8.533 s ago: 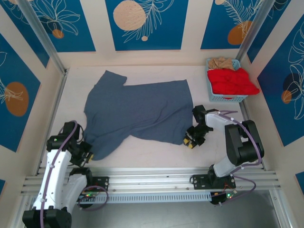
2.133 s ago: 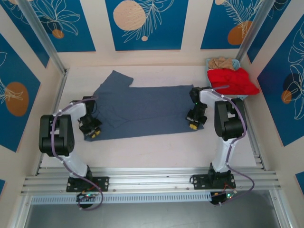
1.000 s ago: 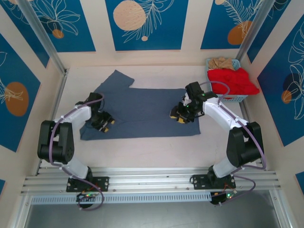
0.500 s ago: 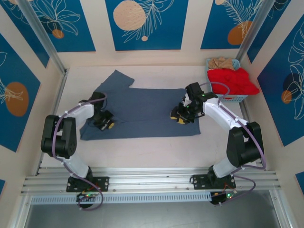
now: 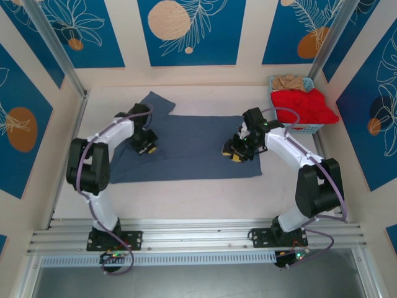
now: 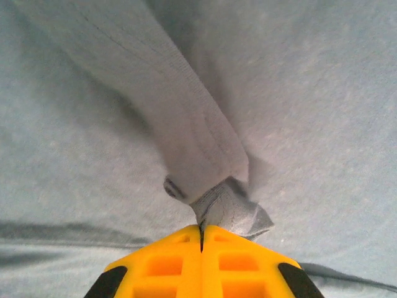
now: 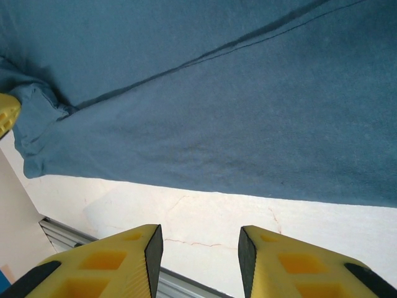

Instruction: Fold and stack the t-shirts

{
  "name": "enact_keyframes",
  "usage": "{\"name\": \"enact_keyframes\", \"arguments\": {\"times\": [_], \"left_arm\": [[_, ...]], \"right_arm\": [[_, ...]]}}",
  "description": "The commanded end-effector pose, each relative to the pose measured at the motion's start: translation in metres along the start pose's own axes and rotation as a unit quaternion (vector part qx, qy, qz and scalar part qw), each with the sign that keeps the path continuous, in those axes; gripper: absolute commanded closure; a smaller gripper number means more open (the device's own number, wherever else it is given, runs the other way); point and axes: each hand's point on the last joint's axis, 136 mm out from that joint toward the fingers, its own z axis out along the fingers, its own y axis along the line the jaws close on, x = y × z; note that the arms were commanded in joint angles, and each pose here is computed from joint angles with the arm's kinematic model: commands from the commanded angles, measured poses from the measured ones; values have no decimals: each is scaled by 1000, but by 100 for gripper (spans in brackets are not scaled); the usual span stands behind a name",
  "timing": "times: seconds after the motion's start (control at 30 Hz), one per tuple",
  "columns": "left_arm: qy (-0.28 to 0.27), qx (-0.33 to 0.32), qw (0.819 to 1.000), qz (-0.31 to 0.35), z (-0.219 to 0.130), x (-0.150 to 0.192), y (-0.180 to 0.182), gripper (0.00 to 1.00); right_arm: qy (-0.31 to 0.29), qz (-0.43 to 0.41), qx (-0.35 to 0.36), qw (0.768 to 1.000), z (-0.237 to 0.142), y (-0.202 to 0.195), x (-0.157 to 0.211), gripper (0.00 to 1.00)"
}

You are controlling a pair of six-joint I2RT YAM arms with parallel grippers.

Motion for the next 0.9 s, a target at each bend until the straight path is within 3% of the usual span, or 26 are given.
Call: {"name": "enact_keyframes", "arguments": {"times": [0.0,0.37,0.5,0.57,0.67,0.73,0.87], "left_arm": [[3,-51,997,60,1,-1,1,100],[10,-97,984,147,21,-10,-20,100],[-35,-88,983,154,-6,-18,-26,67],[-64,-77,983,154,-31,-19,-29,42],[-90,-67,984,139,-62,-10,-14,31],[-76,-66,989,111,-66,4,12,33],[-4,-25,999,-19,-41,25,76,54]], "right_arm": [[14,6,-18,1000,-4,9,0,61],[33,21,-12,999,1,2,3,61],[25,32,2,999,0,-8,1,60],[13,50,11,999,-2,-19,-3,60],[-4,82,33,996,-6,-42,-8,59],[-13,108,44,993,-9,-59,-11,59],[-18,144,62,987,-11,-82,-18,61]]}}
